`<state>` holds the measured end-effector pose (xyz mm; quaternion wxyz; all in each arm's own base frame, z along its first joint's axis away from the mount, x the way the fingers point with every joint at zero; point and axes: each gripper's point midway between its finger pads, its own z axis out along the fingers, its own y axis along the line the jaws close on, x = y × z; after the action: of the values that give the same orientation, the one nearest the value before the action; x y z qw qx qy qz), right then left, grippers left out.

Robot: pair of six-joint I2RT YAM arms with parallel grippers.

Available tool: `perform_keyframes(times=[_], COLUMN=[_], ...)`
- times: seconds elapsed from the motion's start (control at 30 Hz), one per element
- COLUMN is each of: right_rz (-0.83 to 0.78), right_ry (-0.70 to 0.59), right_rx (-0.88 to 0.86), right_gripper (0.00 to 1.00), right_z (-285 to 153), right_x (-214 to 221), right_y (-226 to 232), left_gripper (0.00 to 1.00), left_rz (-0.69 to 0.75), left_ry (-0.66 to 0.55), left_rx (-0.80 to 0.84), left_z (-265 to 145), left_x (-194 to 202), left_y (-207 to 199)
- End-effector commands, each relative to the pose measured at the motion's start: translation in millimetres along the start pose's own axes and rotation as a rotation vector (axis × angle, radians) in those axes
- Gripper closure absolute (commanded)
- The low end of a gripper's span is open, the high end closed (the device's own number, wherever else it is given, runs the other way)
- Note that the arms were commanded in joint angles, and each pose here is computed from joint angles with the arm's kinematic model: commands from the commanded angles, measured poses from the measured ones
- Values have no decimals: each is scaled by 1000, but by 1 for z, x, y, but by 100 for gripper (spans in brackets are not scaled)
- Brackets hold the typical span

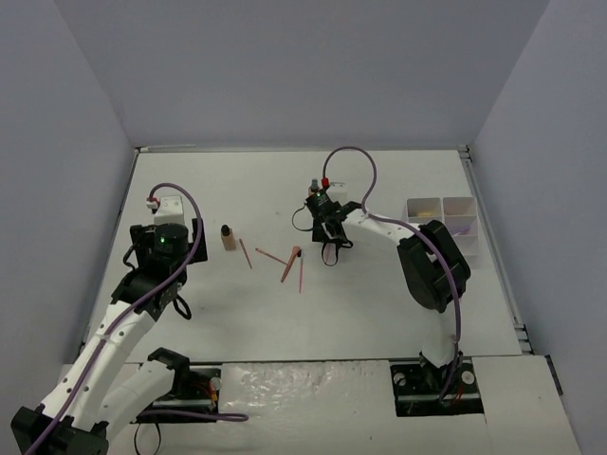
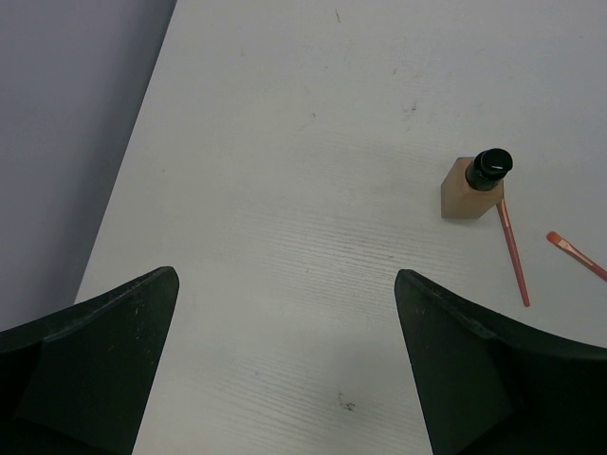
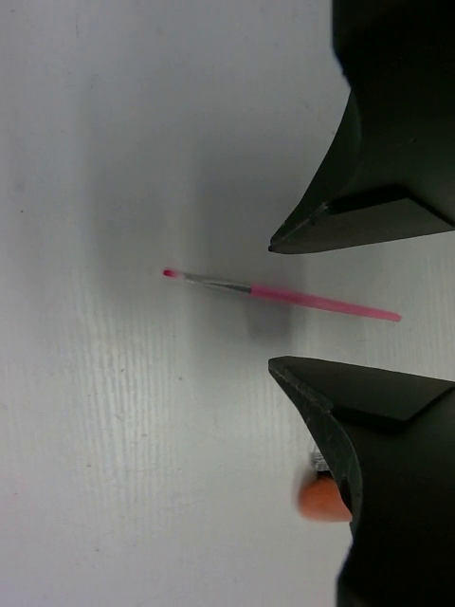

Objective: Organize the makeup

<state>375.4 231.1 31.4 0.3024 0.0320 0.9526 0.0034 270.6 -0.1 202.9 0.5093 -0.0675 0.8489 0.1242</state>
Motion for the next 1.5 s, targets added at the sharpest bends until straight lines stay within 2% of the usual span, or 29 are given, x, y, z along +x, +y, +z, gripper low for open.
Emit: perform_keyframes(times=[0.0,0.13,0.4,0.47,0.57,0.6,0.7,0.93,1.17,1.3,1.47], right_rz=[56,64,55,48,72,60,115,280,371,425,459], right_ry=[-59,-21,-2,-23,-142,-134,-335,-611,-762,-795,-815], right_rx=[62,90,132,108,5,10,-83,-18,133,167,192], right_gripper=[58,68,100,100,100,100,100,100,100,100,100], right_z=[15,28,28,19,-22,-20,-87,-160,-181,-171,-155], right_x=[-18,-2,14,6,-33,-29,-78,-123,-136,-141,-138], right_y=[-1,-7,-29,-27,-18,-20,-27,-114,-203,-238,-257], left_gripper=[3,3,3,3,3,3,3,3,3,3,3], left_rz=[-60,-59,-64,-65,-66,-67,-67,-74,-73,-71,-66], left_ry=[-68,-66,-72,-75,-76,-77,-82,-91,-96,-95,-97], left_rx=[-8,-10,-6,-6,-4,-4,-3,4,32,43,54], left_z=[-1,-1,-2,-2,-2,-3,-3,-5,-5,-4,-5], left_x=[-23,-23,-24,-25,-25,-25,-26,-28,-29,-29,-29], left_y=[0,1,1,1,1,1,1,1,-4,-6,-8])
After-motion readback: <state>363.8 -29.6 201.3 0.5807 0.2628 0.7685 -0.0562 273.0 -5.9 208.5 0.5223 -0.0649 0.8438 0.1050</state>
